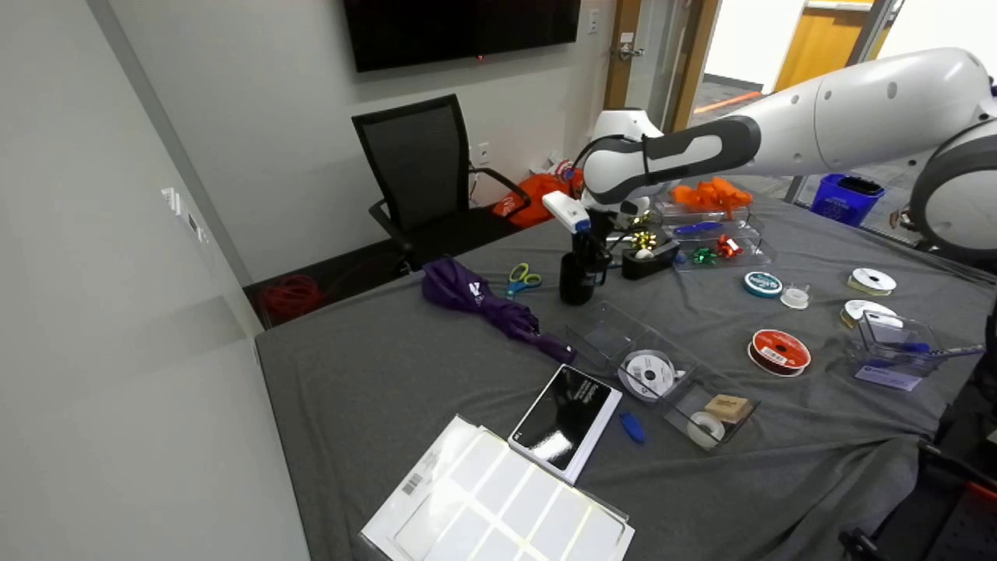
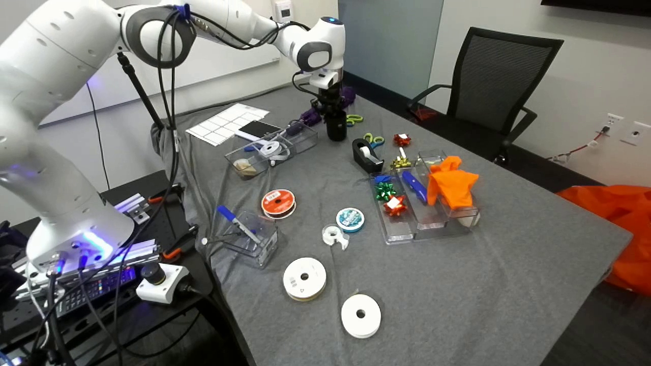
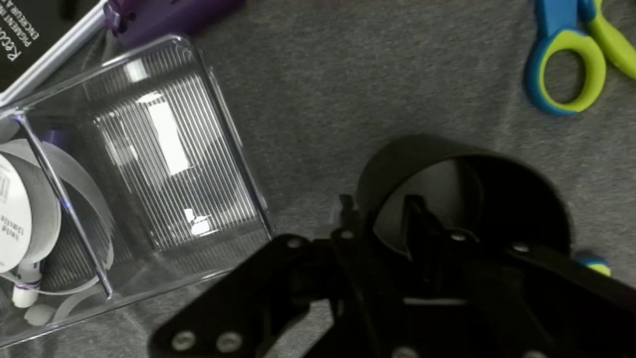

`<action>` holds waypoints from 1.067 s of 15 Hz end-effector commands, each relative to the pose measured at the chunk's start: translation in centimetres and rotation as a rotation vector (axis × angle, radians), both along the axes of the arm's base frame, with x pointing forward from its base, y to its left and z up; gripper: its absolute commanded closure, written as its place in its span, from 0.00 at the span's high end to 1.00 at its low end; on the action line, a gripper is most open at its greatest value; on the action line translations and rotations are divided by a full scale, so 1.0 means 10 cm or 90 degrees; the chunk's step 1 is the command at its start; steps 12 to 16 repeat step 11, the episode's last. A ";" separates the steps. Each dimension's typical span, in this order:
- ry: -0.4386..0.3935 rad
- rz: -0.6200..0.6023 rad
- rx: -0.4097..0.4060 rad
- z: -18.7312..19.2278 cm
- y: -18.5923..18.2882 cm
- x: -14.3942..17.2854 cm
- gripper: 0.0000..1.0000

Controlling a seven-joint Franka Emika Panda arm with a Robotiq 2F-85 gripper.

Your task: Remove the black cup from the scale

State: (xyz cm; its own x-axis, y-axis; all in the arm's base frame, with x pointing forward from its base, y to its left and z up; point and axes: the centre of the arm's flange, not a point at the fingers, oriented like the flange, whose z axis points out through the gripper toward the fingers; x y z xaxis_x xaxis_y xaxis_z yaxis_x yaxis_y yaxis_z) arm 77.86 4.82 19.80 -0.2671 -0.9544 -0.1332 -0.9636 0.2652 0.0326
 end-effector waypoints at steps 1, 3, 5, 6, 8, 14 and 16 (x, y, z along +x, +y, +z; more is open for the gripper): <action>-0.014 0.026 -0.007 0.20 0.09 0.05 0.60; -0.026 0.045 -0.008 0.31 0.16 -0.03 0.74; -0.034 0.076 -0.005 0.45 0.27 -0.16 0.88; -0.035 0.093 0.000 0.53 0.32 -0.20 0.95; -0.044 0.126 0.006 0.70 0.43 -0.31 1.00; -0.053 0.186 0.014 0.92 0.55 -0.51 1.00; -0.053 0.186 0.014 0.92 0.55 -0.51 1.00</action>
